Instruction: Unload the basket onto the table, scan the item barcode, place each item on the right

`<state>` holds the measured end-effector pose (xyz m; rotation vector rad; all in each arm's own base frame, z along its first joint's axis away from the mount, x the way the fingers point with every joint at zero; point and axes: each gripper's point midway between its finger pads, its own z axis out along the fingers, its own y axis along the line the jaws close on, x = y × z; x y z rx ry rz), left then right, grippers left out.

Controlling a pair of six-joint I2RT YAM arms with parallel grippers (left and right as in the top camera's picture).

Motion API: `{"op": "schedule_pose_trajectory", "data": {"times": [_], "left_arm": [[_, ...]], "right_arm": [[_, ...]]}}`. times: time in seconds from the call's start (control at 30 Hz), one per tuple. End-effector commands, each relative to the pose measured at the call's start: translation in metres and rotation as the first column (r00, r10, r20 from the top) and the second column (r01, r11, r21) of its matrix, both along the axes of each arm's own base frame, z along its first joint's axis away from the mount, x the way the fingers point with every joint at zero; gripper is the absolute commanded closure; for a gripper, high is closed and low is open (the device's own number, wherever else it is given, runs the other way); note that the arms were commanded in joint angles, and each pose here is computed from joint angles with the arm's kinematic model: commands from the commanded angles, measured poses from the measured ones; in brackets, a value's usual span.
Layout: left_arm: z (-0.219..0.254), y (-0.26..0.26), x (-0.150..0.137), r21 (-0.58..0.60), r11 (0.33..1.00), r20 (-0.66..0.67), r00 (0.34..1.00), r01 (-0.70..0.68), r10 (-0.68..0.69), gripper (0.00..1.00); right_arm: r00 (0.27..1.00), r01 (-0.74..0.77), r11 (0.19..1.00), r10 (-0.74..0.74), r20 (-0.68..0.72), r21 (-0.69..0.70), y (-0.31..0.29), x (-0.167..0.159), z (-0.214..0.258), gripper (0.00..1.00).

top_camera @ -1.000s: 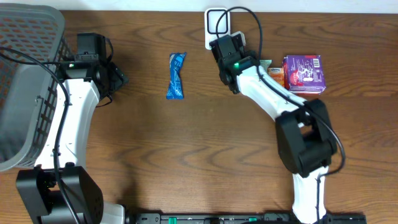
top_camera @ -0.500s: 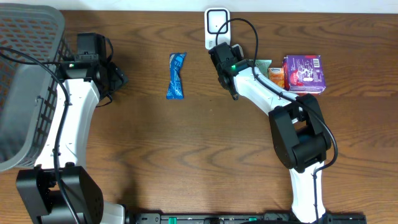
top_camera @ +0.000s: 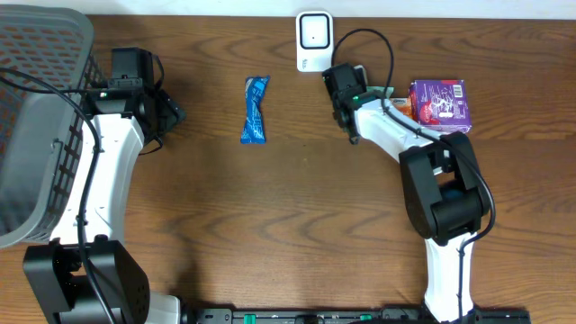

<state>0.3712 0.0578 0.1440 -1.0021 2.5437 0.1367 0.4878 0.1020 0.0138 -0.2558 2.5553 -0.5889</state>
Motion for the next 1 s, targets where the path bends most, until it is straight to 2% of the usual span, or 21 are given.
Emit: {"op": "schedule_pose_trajectory", "data": {"times": [0.0, 0.13, 0.27, 0.43, 0.53, 0.6, 0.67, 0.8, 0.97], "left_arm": [[-0.001, 0.003, -0.001, 0.007, 1.000, -0.003, 1.000, -0.017, 0.017, 0.02], [-0.001, 0.003, -0.001, 0.007, 1.000, -0.003, 1.000, -0.017, 0.017, 0.02], [-0.001, 0.003, -0.001, 0.007, 1.000, -0.003, 1.000, -0.017, 0.017, 0.02], [-0.001, 0.003, -0.001, 0.007, 1.000, -0.003, 1.000, -0.017, 0.017, 0.02], [-0.001, 0.003, -0.001, 0.007, 1.000, -0.003, 1.000, -0.017, 0.017, 0.02], [-0.001, 0.003, -0.001, 0.007, 1.000, -0.003, 1.000, -0.017, 0.017, 0.02], [-0.001, 0.003, -0.001, 0.007, 1.000, -0.003, 1.000, -0.017, 0.017, 0.02], [-0.001, 0.003, -0.001, 0.007, 1.000, -0.003, 1.000, -0.017, 0.017, 0.02], [-0.001, 0.003, -0.001, 0.007, 1.000, -0.003, 1.000, -0.017, 0.017, 0.02]], "right_arm": [[0.999, -0.001, 0.996, 0.006, -0.051, 0.091, 0.002, -0.009, -0.016, 0.52], [0.995, 0.000, 0.985, 0.017, -0.098, 0.173, 0.009, -0.015, -0.031, 0.69], [0.991, -0.016, 0.966, 0.049, -0.122, 0.259, 0.024, -0.018, -0.038, 0.99], [0.991, -0.004, 0.930, 0.053, -0.125, 0.367, 0.046, -0.013, -0.027, 0.99], [0.984, -0.023, 0.862, 0.110, -0.142, 0.507, 0.071, -0.008, -0.010, 0.99], [0.979, -0.018, 0.795, 0.137, -0.152, 0.606, 0.085, -0.005, 0.005, 0.99], [0.969, -0.013, 0.694, 0.187, -0.162, 0.720, 0.099, -0.003, 0.022, 0.99], [0.939, 0.015, 0.447, 0.301, -0.167, 0.895, 0.119, -0.011, 0.052, 0.99], [0.939, 0.137, 0.296, 0.265, -0.219, 0.945, 0.105, -0.010, 0.061, 0.99]]}}
